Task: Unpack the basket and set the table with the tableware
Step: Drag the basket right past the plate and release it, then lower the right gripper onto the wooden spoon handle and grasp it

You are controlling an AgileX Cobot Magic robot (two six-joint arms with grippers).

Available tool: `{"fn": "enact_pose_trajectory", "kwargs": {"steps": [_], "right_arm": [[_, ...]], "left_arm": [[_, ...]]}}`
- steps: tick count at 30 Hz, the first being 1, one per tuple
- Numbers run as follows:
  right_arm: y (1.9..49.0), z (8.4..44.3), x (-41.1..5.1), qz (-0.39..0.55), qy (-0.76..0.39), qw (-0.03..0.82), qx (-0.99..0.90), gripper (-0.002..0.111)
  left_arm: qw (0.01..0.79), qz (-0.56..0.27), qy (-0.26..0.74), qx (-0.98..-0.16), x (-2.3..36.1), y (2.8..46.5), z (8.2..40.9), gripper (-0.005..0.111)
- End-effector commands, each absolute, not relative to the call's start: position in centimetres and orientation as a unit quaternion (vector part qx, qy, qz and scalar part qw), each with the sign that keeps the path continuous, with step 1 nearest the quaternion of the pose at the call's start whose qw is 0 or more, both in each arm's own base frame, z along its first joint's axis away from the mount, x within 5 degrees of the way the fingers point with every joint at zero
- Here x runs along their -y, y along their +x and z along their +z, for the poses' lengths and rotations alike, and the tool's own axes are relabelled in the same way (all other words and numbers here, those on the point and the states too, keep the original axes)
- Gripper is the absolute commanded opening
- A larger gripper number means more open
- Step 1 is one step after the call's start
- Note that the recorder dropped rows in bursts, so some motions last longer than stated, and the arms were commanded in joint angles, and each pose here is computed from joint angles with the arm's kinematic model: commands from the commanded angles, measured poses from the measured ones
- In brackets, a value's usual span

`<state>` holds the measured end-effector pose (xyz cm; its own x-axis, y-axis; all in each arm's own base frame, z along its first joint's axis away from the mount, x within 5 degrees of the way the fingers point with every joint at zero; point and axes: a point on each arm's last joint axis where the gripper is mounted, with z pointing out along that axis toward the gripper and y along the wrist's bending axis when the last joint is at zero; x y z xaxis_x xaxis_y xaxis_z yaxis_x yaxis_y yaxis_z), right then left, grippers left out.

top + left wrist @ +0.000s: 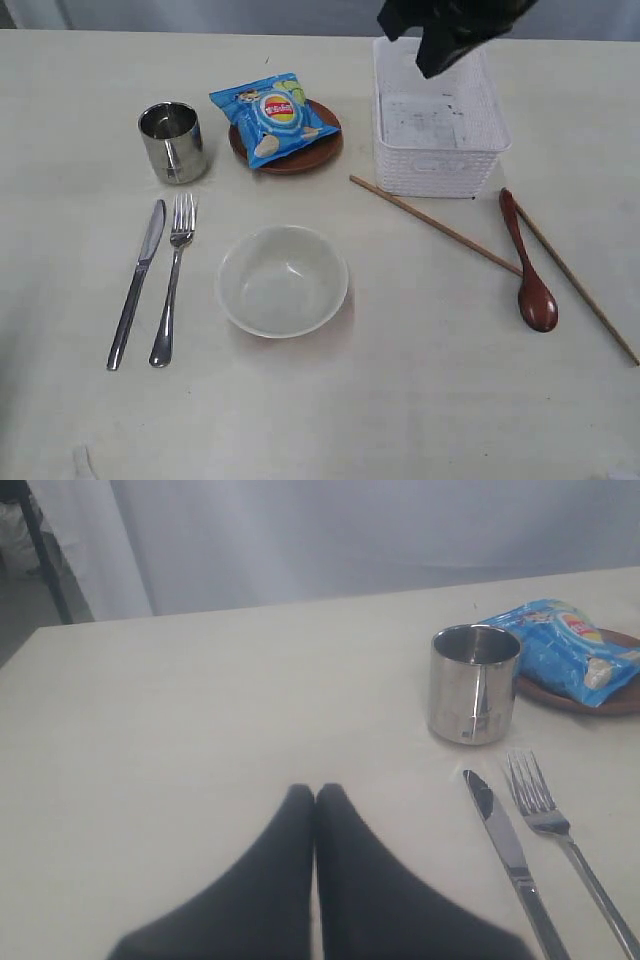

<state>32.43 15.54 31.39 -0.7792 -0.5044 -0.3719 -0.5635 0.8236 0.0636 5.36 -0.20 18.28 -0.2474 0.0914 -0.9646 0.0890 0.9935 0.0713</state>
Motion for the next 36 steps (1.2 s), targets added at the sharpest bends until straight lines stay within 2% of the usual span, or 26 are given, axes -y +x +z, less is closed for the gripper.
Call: {"fn": "enact_pose_trajectory", "kwargs": {"steps": [1, 9, 12, 18, 26, 30, 36], "right_arm": [[30.9, 30.3, -14.7, 0.082, -0.277, 0.150, -0.946, 0.000], [27.7, 24.9, -11.7, -0.010, -0.309, 0.090, -0.947, 0.000], [27.4, 23.5, -11.0, -0.033, -0.315, 0.092, -0.944, 0.000], [28.3, 22.4, -11.3, -0.045, -0.344, 0.120, -0.930, 0.000], [30.0, 18.0, -11.7, -0.053, -0.411, 0.075, -0.907, 0.000], [30.8, 16.6, -10.4, -0.049, -0.387, 0.057, -0.919, 0.000], [32.2, 16.6, -5.2, 0.009, -0.239, 0.068, -0.969, 0.000]], "left_arm": [[0.611, 0.000, 0.059, -0.790, 0.2, 5.4, 18.2, 0.000], [0.611, 0.000, 0.059, -0.790, 0.2, 5.4, 18.2, 0.000], [0.611, 0.000, 0.059, -0.790, 0.2, 5.4, 18.2, 0.000], [0.611, 0.000, 0.059, -0.790, 0.2, 5.4, 18.2, 0.000], [0.611, 0.000, 0.059, -0.790, 0.2, 5.4, 18.2, 0.000], [0.611, 0.000, 0.059, -0.790, 0.2, 5.4, 18.2, 0.000], [0.611, -0.003, 0.057, -0.790, 0.2, 5.3, 18.2, 0.000]]}}
